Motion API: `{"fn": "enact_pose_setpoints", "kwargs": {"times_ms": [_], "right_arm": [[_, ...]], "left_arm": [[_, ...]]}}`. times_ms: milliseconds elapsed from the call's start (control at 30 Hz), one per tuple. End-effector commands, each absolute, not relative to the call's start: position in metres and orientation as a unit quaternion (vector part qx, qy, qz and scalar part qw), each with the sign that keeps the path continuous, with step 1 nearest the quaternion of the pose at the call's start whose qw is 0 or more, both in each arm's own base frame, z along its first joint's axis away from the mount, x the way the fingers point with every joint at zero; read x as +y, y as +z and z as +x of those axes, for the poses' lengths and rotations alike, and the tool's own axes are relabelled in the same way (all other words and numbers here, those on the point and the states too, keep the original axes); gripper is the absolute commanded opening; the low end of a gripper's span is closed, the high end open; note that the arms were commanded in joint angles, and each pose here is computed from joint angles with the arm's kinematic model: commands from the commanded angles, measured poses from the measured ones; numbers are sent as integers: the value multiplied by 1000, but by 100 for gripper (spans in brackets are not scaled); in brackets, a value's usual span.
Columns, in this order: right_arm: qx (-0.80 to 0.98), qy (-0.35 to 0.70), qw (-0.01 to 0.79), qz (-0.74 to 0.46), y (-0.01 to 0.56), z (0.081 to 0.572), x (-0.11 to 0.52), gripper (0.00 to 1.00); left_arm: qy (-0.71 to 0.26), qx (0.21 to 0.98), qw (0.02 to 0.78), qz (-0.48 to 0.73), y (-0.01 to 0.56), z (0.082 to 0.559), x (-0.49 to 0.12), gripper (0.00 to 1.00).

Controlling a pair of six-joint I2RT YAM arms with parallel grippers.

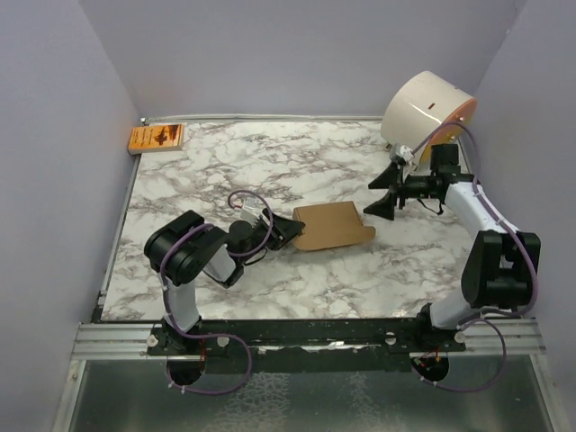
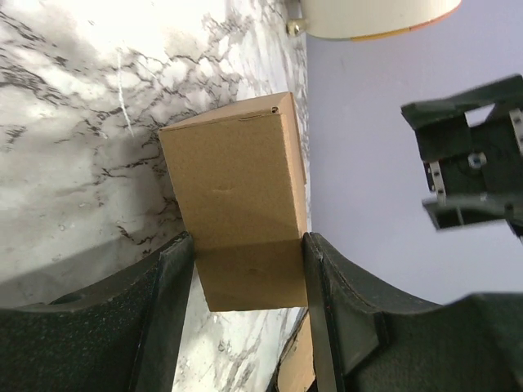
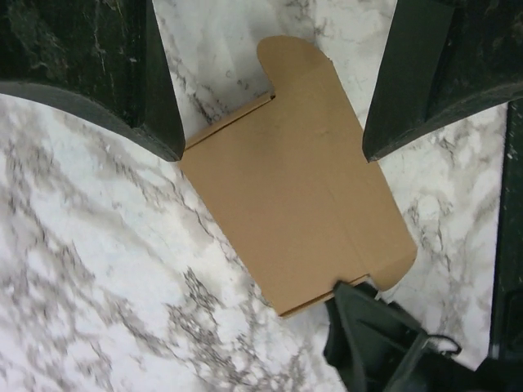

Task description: Fold the paper box

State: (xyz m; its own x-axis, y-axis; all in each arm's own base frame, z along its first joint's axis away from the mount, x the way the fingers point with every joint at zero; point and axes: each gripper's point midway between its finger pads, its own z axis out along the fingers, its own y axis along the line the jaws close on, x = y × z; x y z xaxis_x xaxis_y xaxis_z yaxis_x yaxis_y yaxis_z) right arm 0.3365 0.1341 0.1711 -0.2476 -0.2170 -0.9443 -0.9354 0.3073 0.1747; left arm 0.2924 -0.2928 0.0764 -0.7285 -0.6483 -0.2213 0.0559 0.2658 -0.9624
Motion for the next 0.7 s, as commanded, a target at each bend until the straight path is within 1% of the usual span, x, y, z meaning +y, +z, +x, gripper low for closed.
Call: {"fn": "enact_pose_setpoints", "kwargs": {"times_ms": [0,100,300,400,667], "right_arm": [[533,398,502,-553,190,293,161,99],[475,347,524,-616,193,277,173,99],[451,225,521,-689,180,278,208,99],[444,186,520,-705,168,280,223,99],[445,49,538,-714,136,310,238,99]], "left_arm": [[-575,714,317,-241,94,310,-285,41],[-577,710,307,-264,94,317,-279,41],[-582,705,264,-308,89,327,-274,41],[-589,696,242,-332,89,330,-272,41],[-595,687,234,-346,95,333,-269,41]]}}
